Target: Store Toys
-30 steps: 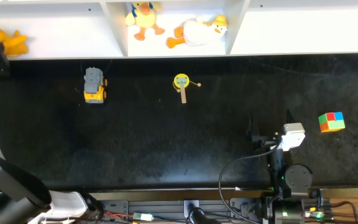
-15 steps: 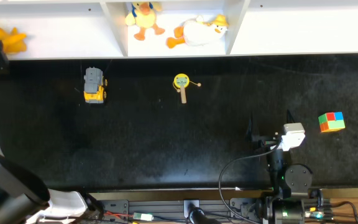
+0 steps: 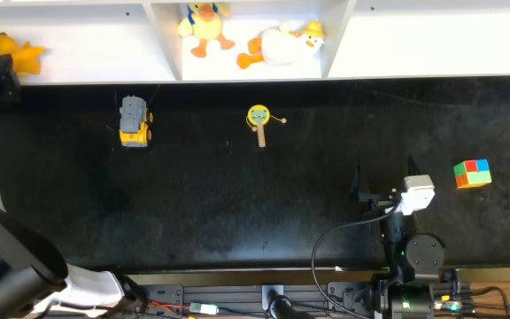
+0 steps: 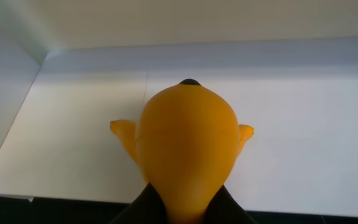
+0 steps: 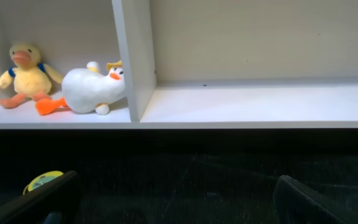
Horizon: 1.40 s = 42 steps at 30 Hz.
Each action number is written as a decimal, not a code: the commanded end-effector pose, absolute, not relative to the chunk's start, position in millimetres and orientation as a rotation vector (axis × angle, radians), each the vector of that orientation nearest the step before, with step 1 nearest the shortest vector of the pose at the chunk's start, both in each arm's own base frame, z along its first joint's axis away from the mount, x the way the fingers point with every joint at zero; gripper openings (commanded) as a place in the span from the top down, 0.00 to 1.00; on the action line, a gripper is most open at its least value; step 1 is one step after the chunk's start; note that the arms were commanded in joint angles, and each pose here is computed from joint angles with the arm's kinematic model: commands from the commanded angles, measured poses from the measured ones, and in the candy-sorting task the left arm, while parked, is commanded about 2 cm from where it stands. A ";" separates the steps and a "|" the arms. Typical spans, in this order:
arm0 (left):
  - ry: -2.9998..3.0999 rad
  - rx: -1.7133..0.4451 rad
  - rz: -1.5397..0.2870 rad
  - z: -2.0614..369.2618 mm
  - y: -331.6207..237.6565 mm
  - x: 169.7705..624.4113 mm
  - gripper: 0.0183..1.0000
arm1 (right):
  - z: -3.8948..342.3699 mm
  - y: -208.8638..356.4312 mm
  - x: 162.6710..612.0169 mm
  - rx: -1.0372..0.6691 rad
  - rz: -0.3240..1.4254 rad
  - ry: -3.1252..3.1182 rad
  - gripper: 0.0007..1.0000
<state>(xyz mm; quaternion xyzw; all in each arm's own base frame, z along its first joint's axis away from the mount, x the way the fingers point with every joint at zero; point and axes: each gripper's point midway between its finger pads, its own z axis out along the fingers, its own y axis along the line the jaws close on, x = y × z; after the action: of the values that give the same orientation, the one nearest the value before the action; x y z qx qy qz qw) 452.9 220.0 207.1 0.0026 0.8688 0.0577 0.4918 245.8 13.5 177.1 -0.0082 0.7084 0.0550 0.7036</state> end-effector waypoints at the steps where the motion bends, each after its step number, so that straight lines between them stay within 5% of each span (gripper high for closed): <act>1: 2.111 0.037 0.141 199.0 218.5 462.2 0.86 | 173.5 13.9 246.1 -0.020 0.120 1.577 0.00; 27: 2.101 0.039 0.133 189.0 221.4 470.8 0.76 | 173.6 13.9 246.1 -0.021 0.120 1.577 0.00; 30: 2.100 0.039 0.134 189.2 221.5 471.0 0.63 | 173.5 13.9 246.1 -0.020 0.120 1.577 0.01; 32: 2.091 0.042 0.139 191.1 222.1 472.0 0.38 | 173.5 13.9 246.1 -0.020 0.120 1.577 0.00; 36: 2.072 0.052 0.141 195.3 222.0 474.3 0.05 | 173.5 13.9 246.1 -0.020 0.120 1.577 0.00; 42: 2.040 0.074 0.132 201.6 219.5 477.9 0.00 | 173.5 13.9 246.1 -0.020 0.120 1.577 0.00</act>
<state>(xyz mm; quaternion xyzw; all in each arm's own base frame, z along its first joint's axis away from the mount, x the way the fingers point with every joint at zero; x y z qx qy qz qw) 471.9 226.4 200.7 0.0155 0.8552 0.0653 0.5139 245.8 13.5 177.2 -0.0080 0.7083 0.0551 0.7037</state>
